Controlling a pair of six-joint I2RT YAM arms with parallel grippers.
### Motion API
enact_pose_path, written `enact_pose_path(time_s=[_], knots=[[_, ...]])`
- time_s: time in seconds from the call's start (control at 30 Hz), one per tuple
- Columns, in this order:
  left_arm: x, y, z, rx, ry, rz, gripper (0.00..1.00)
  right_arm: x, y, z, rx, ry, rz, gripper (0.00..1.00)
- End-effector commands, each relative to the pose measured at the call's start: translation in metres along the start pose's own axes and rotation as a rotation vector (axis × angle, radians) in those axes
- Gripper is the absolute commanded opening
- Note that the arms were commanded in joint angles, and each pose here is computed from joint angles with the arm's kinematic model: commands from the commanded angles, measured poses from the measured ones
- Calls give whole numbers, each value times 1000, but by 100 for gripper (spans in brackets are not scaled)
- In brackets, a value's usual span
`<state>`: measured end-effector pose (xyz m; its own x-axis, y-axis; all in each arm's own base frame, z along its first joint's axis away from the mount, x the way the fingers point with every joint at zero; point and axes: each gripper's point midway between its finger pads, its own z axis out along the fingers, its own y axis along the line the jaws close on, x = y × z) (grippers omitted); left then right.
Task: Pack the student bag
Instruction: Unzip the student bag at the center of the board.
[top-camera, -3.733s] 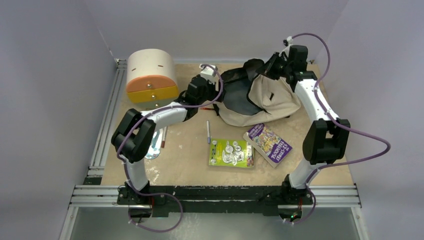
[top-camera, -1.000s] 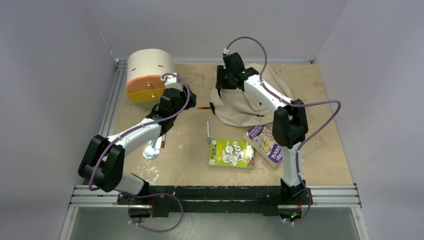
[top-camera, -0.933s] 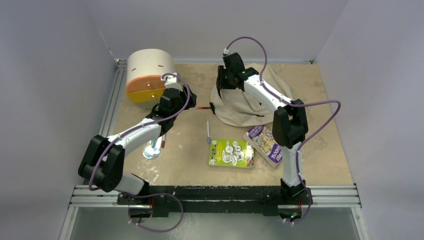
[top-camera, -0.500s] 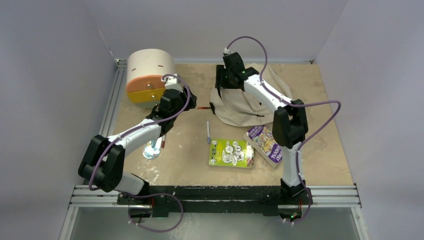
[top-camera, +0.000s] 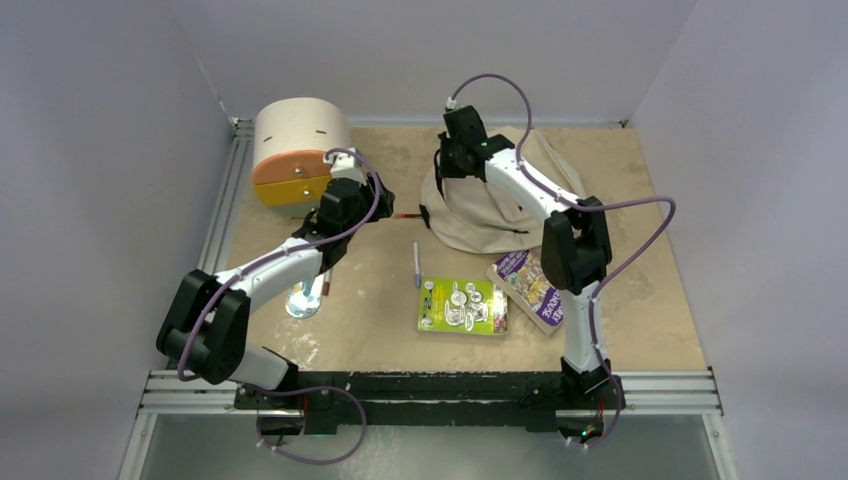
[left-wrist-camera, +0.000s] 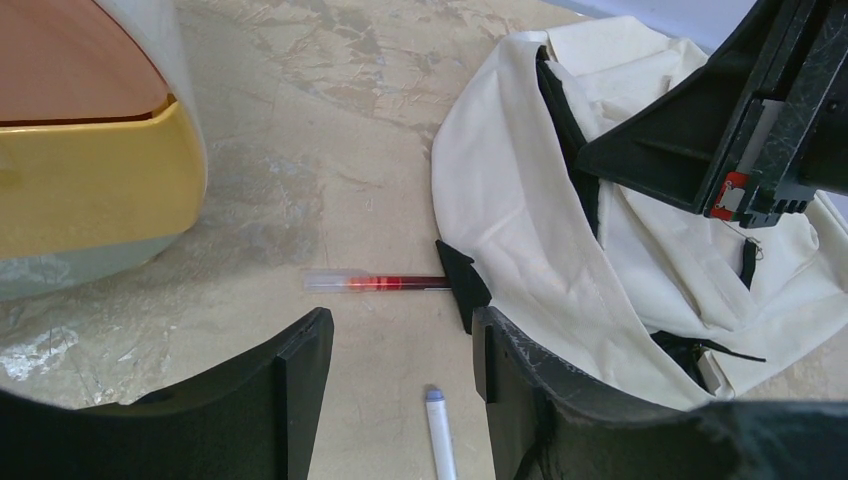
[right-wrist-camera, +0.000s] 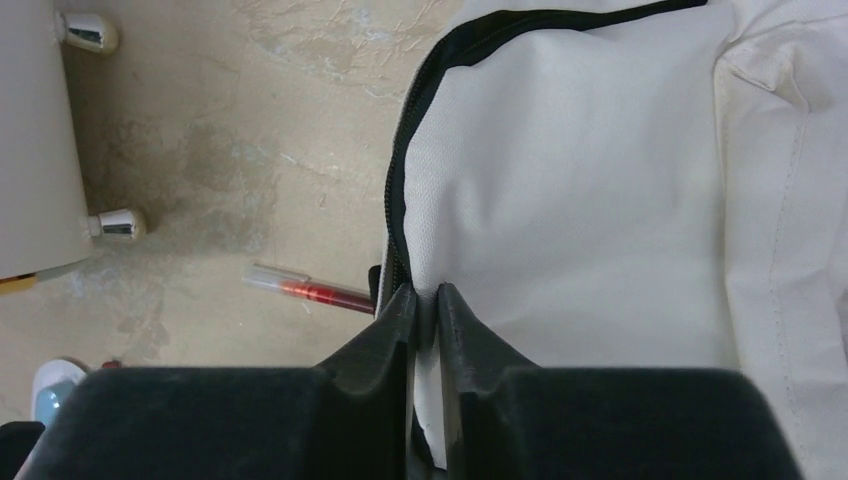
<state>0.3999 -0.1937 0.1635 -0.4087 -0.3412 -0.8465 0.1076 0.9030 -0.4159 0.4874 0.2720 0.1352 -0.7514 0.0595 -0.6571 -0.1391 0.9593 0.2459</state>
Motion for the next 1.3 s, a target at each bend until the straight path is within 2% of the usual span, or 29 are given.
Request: enact_pose_path(time_s=[0.0, 0.07, 0.17, 0.37, 0.5, 0.7, 0.9, 0.97, 1.03, 1.13, 1.27], knots=[[-11, -8, 1, 31, -33, -32, 53, -28, 8, -23, -1, -87, 10, 8], [-12, -9, 1, 35, -33, -33, 52, -28, 9, -30, -9, -90, 16, 0], [-12, -13, 3, 49, -31, -34, 53, -38, 4, -41, 19, -126, 33, 0], [-25, -60, 23, 227, -6, -13, 70, -53, -24, -56, 65, -160, 64, 0], [-31, -94, 47, 297, -10, 10, 74, -54, -46, -56, 59, -152, 96, 0], [-13, -125, 91, 324, 27, 33, 77, -61, -80, -63, 84, -165, 133, 0], [24, -123, 119, 296, 108, 74, 78, -72, -110, -75, 133, -196, 163, 0], [34, -123, 124, 300, 135, 91, 72, -75, -126, -78, 162, -206, 181, 0], [41, -117, 125, 284, 151, 98, 61, -75, -144, -78, 198, -209, 203, 0], [46, -111, 121, 275, 154, 105, 40, -73, -178, -77, 274, -215, 256, 0], [53, -109, 119, 286, 174, 129, 7, -71, -227, -79, 376, -242, 344, 0]])
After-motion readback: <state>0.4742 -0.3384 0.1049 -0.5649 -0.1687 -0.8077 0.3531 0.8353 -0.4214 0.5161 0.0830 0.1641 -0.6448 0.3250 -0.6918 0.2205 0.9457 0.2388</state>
